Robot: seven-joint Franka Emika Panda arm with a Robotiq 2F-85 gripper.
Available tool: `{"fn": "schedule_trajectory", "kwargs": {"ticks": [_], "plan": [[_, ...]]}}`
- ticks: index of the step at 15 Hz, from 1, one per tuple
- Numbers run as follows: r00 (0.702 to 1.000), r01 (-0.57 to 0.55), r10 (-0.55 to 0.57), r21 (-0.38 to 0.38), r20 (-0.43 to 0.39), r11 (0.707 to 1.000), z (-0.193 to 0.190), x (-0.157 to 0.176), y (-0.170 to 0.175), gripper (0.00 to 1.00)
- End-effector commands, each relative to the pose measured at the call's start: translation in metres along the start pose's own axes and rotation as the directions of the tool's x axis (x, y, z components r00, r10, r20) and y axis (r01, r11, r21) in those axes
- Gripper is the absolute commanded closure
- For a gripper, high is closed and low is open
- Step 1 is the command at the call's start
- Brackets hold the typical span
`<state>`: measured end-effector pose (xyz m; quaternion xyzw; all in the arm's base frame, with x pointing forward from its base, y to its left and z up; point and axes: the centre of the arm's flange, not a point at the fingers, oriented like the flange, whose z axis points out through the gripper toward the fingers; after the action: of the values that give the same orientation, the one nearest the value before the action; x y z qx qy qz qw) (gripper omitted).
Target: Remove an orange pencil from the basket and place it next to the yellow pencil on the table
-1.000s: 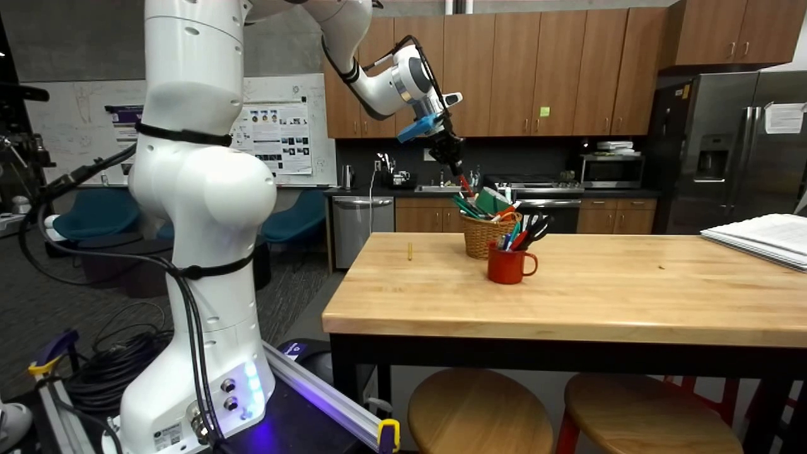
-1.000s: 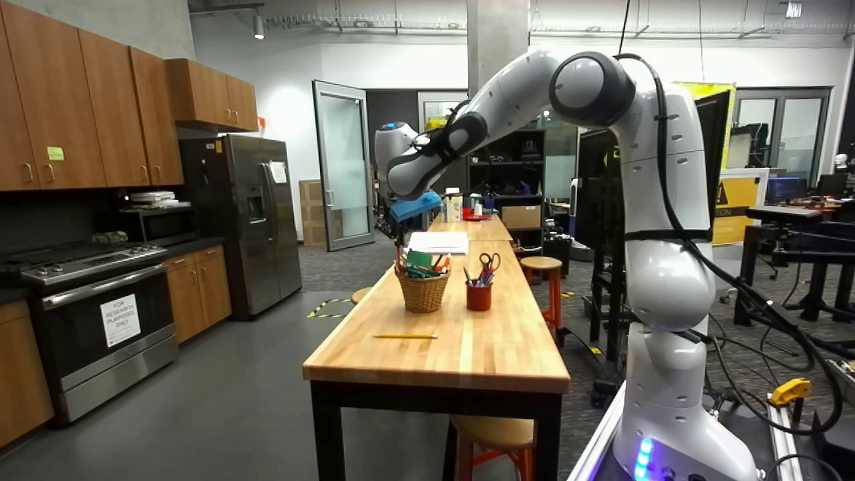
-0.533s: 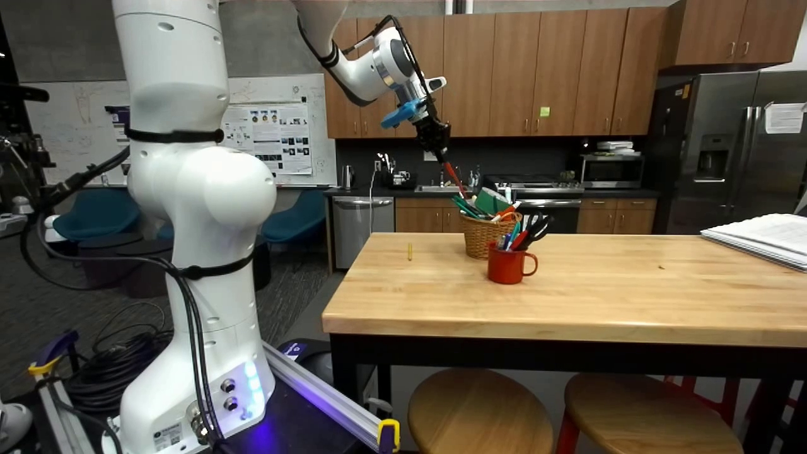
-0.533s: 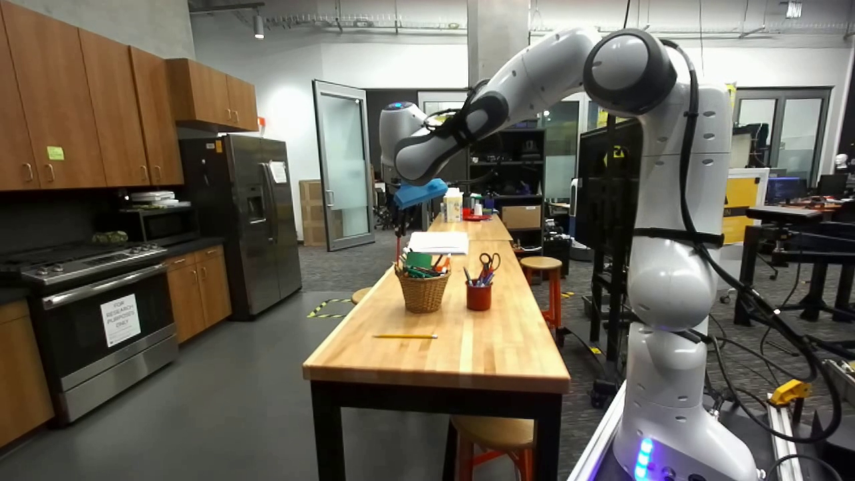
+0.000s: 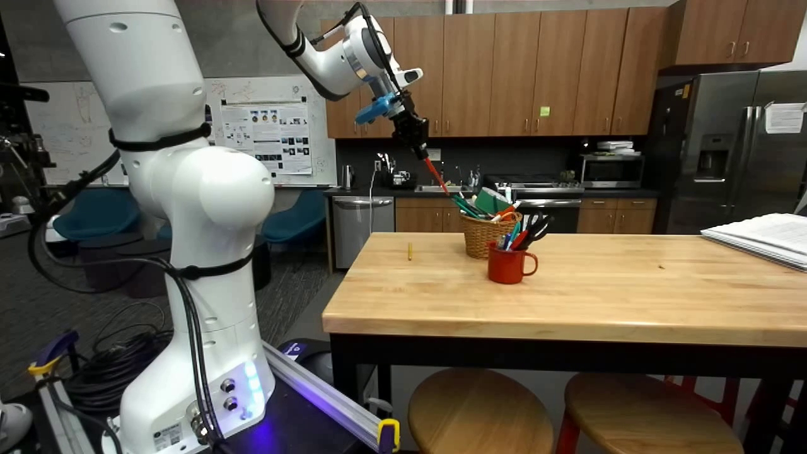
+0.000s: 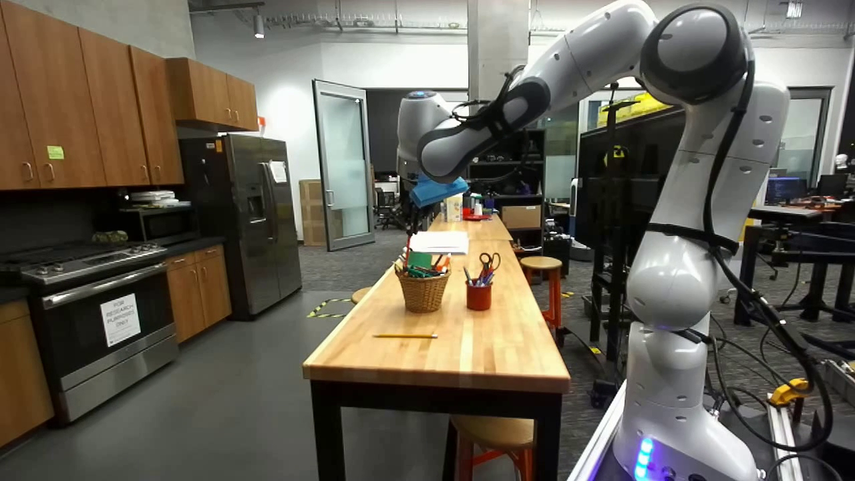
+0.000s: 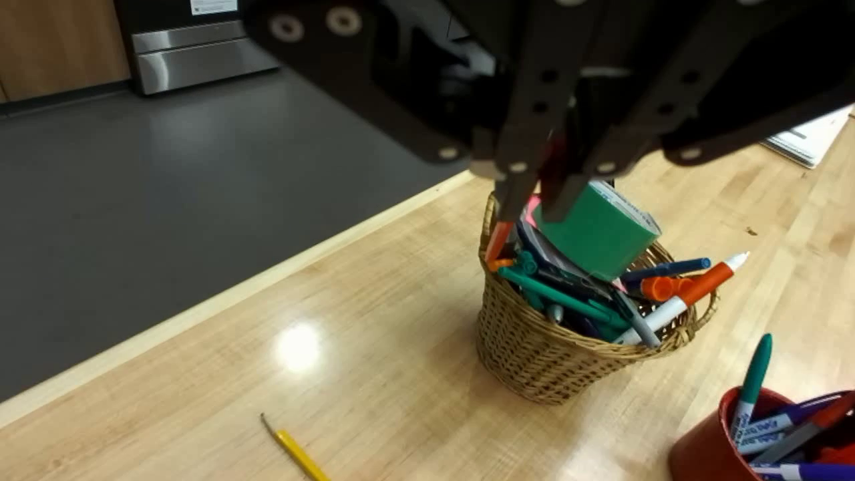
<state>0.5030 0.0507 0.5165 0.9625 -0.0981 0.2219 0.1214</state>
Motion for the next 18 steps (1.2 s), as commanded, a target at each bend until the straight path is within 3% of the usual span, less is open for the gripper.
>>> {"fn": "schedule_trajectory", "kwargs": {"ticks": [1,5,10,18], "plan": [[0.999,-0.014,0.014,0.013,-0.039,1.000,-0.017,-0.049,0.010,0.97],[1.000,0.021,-0.021,0.007,-0.002,1.000,-0.019,-0.085,0.015,0.97],[0.990,0.084,-0.088,0.042,0.114,0.996,-0.008,-0.117,0.015,0.97],[0.934,0.238,-0.233,0.018,0.270,0.971,0.025,-0.118,-0.008,0.97]]}}
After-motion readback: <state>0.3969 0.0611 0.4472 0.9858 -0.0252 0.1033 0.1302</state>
